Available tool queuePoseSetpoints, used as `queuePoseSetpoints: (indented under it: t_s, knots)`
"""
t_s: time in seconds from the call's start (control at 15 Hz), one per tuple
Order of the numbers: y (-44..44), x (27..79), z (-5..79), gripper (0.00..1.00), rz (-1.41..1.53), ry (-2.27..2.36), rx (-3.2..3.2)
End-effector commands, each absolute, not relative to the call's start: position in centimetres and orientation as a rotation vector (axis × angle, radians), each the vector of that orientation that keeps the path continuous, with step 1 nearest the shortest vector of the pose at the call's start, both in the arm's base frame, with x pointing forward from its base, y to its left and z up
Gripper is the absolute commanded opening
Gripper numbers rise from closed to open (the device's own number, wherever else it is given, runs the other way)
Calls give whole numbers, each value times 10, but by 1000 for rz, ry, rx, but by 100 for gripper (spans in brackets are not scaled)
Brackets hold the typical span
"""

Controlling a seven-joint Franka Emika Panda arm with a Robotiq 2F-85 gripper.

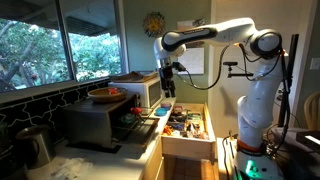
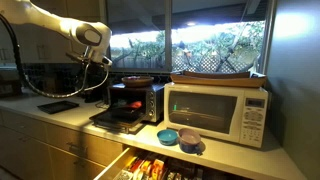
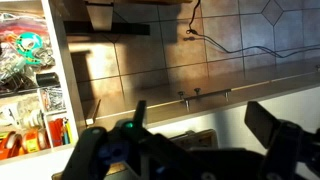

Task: Put the scissors in the open drawer

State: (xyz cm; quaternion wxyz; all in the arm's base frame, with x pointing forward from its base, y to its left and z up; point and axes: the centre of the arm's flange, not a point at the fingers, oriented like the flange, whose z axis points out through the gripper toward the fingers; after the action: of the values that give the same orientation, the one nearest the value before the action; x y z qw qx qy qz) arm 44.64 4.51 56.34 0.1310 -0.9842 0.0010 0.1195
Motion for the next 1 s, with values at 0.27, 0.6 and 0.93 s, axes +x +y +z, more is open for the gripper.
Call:
queuePoseSetpoints:
  t_s: [0.27, 0.6, 0.93]
  knots:
    - [45, 446, 563, 100, 347, 3, -2858]
    - [45, 446, 563, 100, 347, 3, -2858]
    - [37, 466, 566, 100, 199, 87, -2944]
